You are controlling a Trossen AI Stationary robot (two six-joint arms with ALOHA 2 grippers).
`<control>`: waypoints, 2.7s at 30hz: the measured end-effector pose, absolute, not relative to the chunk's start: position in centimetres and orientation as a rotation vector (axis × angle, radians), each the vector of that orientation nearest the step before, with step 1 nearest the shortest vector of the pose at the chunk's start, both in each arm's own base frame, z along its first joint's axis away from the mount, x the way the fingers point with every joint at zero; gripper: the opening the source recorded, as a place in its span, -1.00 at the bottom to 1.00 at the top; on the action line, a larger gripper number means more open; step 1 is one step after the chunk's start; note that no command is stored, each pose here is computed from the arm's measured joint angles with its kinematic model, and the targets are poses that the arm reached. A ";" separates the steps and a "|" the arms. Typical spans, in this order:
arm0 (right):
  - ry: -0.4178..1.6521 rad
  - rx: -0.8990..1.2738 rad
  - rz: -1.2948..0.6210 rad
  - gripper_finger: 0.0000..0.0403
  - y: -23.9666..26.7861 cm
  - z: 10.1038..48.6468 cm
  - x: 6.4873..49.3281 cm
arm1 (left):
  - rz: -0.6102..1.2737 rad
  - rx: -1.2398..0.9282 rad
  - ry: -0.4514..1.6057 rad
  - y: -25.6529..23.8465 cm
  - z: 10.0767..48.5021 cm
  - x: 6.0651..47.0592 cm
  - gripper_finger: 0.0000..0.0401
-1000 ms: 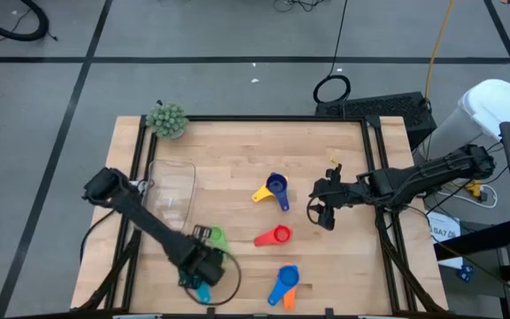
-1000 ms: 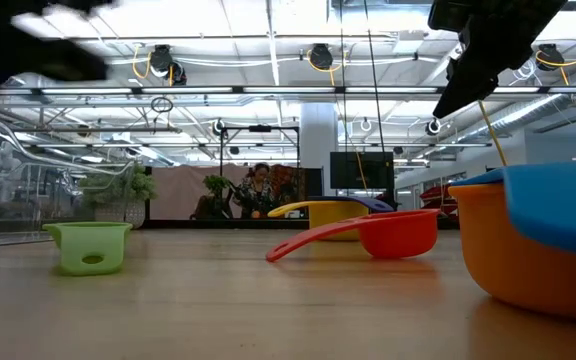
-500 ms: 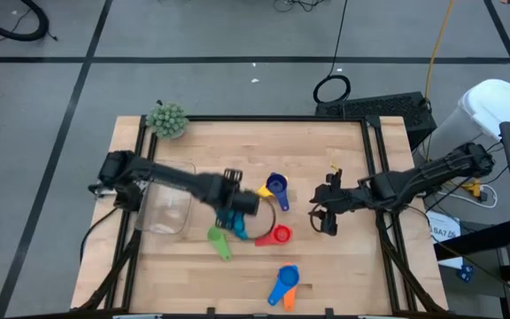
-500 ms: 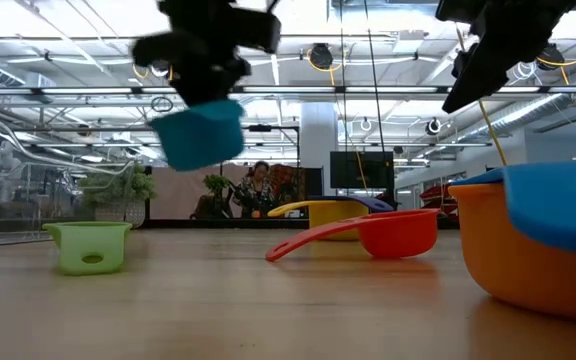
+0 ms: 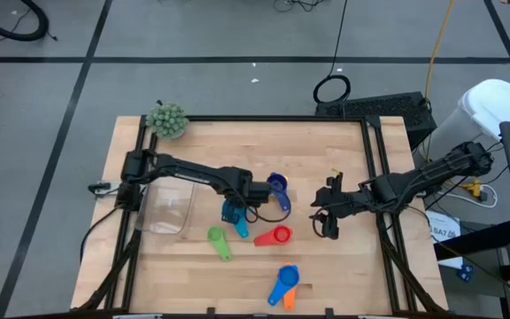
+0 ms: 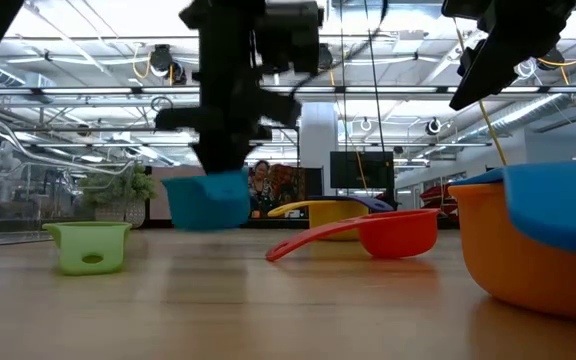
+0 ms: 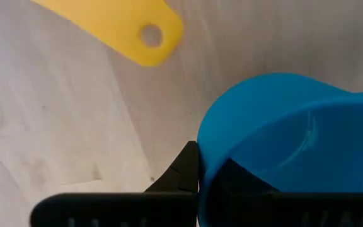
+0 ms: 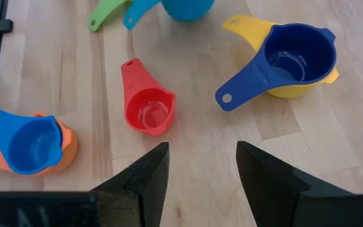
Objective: Nest measuring cups in basket
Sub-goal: Move the blue measuring cup to the center of the table, then stack the top stacked measuring cup on top of the blue measuring cup
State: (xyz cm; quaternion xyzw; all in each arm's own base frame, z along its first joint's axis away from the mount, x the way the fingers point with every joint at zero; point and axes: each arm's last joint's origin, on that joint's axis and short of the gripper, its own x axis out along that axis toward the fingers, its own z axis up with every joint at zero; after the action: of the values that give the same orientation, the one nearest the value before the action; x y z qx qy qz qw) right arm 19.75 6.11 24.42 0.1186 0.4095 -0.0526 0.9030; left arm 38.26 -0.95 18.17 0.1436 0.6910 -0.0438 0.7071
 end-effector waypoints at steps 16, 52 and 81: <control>0.845 0.243 -0.118 -0.13 5.9 24.4 19.8 | -0.069 0.346 1.460 0.5 18.4 39.0 -0.20; 0.898 0.298 -0.209 -0.13 -5.5 23.6 26.6 | 0.289 0.224 0.810 1.4 35.4 32.7 0.28; 1.163 0.206 -0.122 -0.13 -7.7 19.1 32.7 | 0.153 0.280 0.127 4.9 42.2 32.3 0.28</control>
State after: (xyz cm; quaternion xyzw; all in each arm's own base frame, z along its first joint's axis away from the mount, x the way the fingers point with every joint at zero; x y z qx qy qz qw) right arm 32.71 -7.71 19.05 0.0971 0.5480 -0.0575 0.8288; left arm 32.33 4.92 42.16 0.1394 0.0634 0.0761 0.9853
